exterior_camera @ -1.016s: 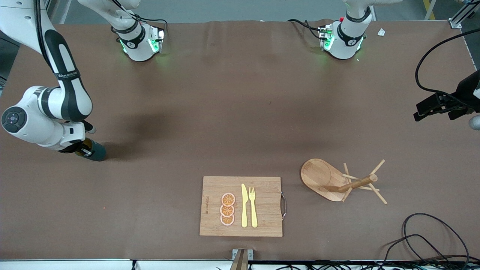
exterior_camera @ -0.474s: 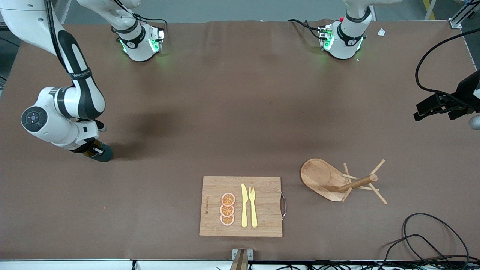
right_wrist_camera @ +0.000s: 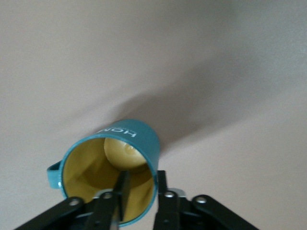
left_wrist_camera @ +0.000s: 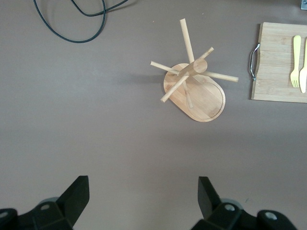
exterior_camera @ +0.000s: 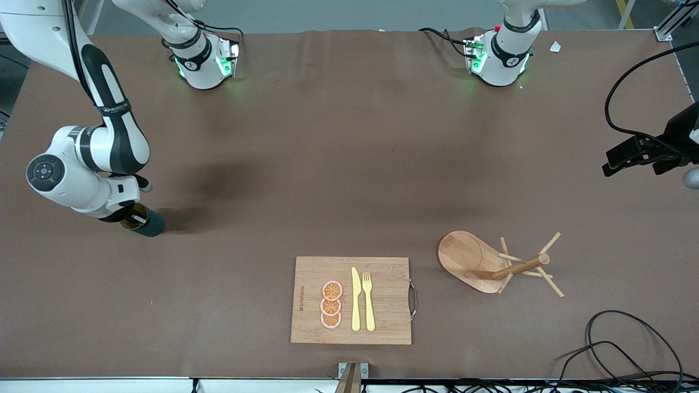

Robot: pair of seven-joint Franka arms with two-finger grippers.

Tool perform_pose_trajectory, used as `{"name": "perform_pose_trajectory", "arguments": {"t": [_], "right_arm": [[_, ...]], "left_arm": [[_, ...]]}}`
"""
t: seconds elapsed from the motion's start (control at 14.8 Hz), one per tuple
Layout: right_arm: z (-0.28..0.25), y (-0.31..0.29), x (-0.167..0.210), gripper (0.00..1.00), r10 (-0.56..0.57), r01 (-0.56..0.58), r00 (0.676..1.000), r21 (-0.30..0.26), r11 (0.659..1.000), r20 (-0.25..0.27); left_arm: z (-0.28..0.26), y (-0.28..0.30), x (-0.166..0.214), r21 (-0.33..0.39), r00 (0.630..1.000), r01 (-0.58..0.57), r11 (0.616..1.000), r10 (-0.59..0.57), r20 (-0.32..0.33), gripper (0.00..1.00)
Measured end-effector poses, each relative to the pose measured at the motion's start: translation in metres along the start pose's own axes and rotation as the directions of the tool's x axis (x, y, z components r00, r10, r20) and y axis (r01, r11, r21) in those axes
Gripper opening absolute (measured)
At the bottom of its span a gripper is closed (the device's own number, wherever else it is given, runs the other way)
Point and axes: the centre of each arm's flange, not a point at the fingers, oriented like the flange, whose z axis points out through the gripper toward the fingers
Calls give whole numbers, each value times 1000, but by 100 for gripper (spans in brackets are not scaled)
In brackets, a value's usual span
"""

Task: Transfer cup from left to right arm and place
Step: 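Lower the teal mug onto the table with the right gripper, then open the right gripper and raise it away from the mug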

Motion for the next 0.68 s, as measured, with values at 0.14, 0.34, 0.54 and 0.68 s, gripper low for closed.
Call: {"name": "perform_pose_trajectory", "arguments": {"t": [0.14,0.34,0.54,0.68], "right_arm": [[0,-1,0,59,1,-1,1000,0,1000,0],[-3,-1,-1,86,2,-2,1000,-2,1000,6],[-17,-5,-6,100,8,-8,1000,-9,1000,23],[-33,-6,-10,100,10,-10,1000,-7,1000,21]], "left_arm": [[0,0,0,0,1000,0,1000,0,0,100],[0,0,0,0,1000,0,1000,0,0,100],[0,0,0,0,1000,0,1000,0,0,100],[0,0,0,0,1000,0,1000,0,0,100]]}}
